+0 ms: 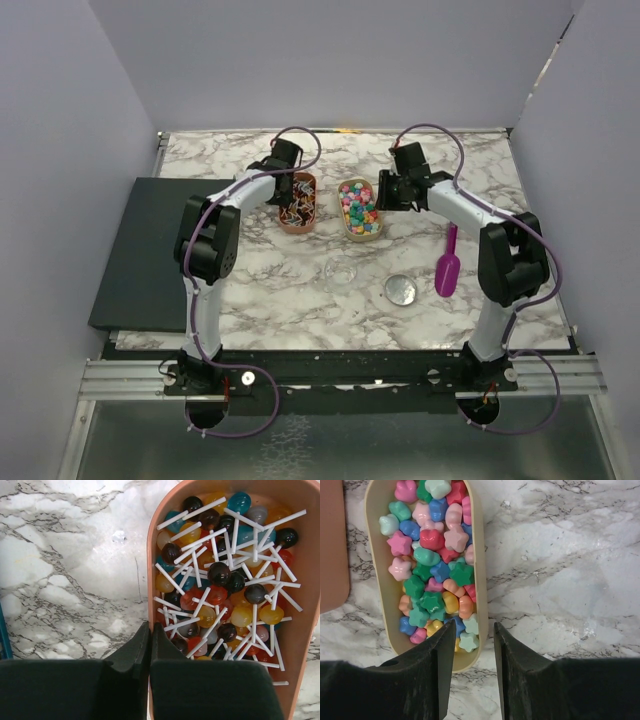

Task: Pack the candies
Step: Move the storage box to the center of the board.

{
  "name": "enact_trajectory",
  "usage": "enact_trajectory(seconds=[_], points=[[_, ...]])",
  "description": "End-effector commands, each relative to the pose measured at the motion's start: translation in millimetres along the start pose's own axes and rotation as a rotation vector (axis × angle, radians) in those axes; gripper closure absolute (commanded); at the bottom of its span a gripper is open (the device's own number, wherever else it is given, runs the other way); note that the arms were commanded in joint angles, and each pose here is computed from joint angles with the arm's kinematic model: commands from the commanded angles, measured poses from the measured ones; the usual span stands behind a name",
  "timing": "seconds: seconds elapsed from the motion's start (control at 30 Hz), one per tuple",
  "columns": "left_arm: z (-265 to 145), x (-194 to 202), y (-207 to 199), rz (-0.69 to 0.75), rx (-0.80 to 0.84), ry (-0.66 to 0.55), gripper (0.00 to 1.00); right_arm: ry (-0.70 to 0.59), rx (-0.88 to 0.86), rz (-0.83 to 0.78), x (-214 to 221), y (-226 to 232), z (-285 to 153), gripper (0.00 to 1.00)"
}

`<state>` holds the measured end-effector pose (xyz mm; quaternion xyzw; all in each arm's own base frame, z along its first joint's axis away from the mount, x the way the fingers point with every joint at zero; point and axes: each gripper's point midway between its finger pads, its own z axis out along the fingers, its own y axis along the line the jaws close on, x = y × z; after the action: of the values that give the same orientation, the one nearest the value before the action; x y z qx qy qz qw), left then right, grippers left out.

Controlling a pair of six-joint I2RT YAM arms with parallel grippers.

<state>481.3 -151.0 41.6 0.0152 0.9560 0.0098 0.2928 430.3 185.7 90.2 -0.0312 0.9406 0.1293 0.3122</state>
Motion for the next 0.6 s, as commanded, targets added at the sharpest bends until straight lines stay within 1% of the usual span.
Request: enact_trajectory(seconds=[0.0,0.3,0.57], points=[[-12.1,21.6,-13.4,0.029,0.018,0.042,1.0,0.012,0.019,-0.008,12.5,-4.3,-5.5,0.6],[-31.4,29.1,-43.2,0.036,0.073,0.031,1.0,-0.008,-0.027,0.001,23.8,4.3,-33.9,0.6],[-30.2,39.4,-57.3,0.005,0.064,0.037,1.0,-0.042,-0.032,0.005,33.5,1.7,-63.3,0.57]])
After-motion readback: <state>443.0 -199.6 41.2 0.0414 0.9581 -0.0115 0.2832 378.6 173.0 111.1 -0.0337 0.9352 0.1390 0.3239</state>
